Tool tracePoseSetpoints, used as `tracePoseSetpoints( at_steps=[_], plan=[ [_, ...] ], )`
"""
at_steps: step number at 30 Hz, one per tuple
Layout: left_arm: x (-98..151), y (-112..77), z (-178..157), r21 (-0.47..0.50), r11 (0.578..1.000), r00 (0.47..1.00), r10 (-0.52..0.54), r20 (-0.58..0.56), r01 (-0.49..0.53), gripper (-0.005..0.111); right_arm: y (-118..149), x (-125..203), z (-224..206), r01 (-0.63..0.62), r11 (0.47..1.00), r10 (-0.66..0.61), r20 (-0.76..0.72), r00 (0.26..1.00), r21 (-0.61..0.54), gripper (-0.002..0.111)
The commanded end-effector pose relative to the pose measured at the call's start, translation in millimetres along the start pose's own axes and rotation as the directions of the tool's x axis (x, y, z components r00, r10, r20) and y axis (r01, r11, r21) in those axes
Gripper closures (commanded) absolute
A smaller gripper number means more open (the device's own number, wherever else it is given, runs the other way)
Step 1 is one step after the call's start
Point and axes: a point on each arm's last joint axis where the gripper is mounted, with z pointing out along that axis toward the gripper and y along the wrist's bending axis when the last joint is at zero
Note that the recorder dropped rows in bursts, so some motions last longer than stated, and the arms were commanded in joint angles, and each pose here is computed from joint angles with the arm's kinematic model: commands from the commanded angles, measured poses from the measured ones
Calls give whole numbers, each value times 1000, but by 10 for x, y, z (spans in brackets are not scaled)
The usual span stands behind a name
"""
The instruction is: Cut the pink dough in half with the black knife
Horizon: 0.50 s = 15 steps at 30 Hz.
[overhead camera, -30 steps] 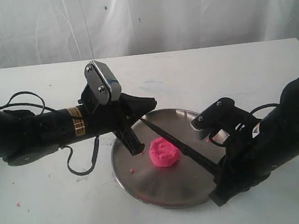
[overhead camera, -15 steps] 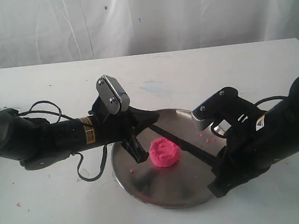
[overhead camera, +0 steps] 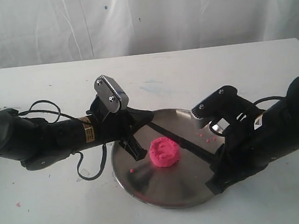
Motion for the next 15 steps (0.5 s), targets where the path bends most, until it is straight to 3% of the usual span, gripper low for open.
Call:
tracePoseSetpoints(
  at_steps=[1, 5, 15],
  plan=[
    [-18, 7, 4, -6, 1000, 1000, 0, 4, 0, 107, -15, -47, -9, 0, 1000, -1, 35, 999, 16, 108],
    [-17, 7, 4, -6, 1000, 1000, 0, 2, 0, 107, -50, -102, -9, 19, 998, -24, 94, 995, 56, 108],
    [-42, 5, 4, -3, 1000, 1000, -2, 29, 2, 107, -38, -25, 69, 59, 998, -59, 0, 998, 27, 108]
  ],
)
